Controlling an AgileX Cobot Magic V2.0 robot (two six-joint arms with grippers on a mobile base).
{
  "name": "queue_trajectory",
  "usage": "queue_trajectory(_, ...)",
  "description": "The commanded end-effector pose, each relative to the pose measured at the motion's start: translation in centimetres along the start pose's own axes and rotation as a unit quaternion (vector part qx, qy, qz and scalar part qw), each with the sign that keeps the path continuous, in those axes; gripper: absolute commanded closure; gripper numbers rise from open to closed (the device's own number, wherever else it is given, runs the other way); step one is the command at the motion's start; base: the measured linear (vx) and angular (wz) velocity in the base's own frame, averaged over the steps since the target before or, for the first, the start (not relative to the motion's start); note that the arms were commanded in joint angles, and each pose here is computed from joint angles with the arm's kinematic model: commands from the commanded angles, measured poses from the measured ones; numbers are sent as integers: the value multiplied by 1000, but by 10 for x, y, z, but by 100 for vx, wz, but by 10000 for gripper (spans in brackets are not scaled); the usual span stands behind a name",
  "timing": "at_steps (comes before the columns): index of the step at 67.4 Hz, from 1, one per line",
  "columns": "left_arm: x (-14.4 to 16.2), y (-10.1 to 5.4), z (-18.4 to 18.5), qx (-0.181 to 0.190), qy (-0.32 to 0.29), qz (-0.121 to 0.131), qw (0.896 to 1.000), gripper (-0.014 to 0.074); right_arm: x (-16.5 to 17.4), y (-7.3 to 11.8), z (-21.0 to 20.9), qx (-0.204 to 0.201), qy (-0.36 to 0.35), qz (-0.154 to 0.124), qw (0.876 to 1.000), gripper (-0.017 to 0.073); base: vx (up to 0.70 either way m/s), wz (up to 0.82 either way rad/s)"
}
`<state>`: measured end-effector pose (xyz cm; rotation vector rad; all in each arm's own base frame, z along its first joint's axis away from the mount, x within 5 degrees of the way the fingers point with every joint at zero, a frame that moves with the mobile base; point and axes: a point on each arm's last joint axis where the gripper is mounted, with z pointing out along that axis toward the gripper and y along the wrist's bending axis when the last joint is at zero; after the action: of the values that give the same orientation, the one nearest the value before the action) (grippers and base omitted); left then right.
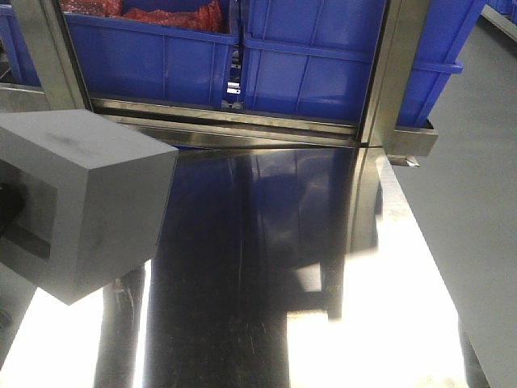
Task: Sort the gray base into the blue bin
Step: 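Drive the base away from the table holding the block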
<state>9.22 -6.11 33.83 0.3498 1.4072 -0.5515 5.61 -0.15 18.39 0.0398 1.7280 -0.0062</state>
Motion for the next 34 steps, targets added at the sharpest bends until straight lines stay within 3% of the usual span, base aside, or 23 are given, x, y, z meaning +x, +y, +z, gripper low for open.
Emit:
queue_trajectory(1, -20, 1, -1, -7, -66, -9, 998, 601, -5, 0, 1, 2, -26, -9, 1000, 564, -2, -6)
queue_trajectory(18, -20, 1, -1, -7, -65, -9, 998, 601, -5, 0, 1, 2, -26, -9, 1000, 564, -6, -24)
queue_trajectory(34, -20, 1, -1, -7, -65, -9, 998, 601, -5, 0, 1, 2, -26, -9, 1000, 564, -13, -54)
